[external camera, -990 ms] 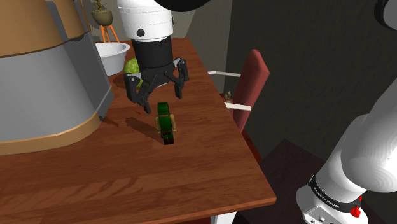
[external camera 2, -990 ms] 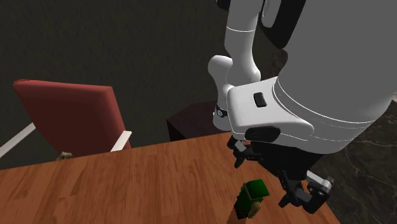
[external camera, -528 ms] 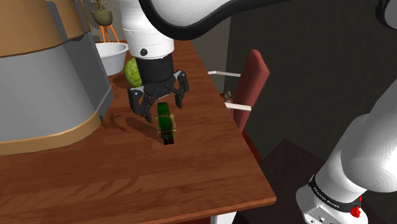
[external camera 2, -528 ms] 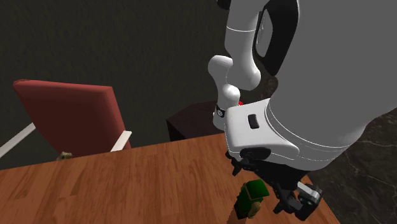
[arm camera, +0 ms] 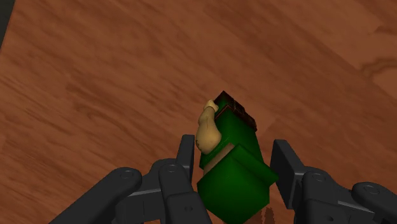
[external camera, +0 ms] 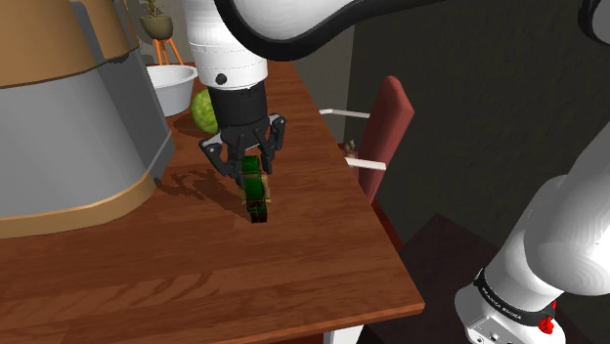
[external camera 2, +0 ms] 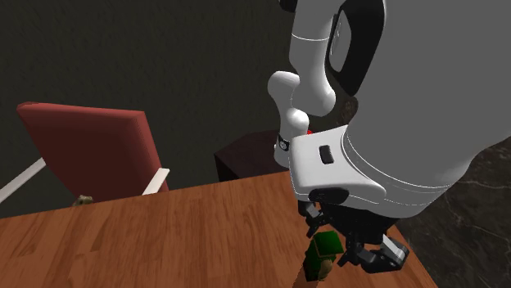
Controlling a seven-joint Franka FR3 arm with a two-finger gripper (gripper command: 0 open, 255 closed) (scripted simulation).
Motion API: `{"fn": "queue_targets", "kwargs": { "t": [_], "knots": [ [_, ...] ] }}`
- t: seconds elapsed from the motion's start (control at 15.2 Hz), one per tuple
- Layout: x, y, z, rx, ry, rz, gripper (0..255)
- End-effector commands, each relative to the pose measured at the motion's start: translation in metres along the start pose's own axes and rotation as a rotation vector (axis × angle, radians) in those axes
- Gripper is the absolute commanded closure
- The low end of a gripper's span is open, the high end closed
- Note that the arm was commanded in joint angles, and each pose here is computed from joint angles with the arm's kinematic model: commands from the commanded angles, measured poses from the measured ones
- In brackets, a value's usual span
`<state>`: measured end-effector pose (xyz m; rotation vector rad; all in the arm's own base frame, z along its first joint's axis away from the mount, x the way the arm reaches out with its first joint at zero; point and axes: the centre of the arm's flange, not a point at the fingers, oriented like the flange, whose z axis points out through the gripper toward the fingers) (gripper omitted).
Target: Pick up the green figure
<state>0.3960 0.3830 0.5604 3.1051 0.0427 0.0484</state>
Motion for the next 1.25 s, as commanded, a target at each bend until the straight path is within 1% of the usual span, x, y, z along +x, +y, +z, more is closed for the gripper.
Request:
{"fn": "queue_targets", "kwargs": {
  "t": [0.0, 0.07, 1.06, 1.19],
  "knots": [
    [0.0, 0.0, 0.002, -0.001, -0.005, -0.001, 255],
    [0.0, -0.001, 0.003, -0.001, -0.005, -0.001, 255],
    [0.002, 0.002, -0.076, -0.001, -0.005, -0.001, 255],
    [0.002, 0.002, -0.077, -0.001, -0.005, -0.001, 255]
  ]
}}
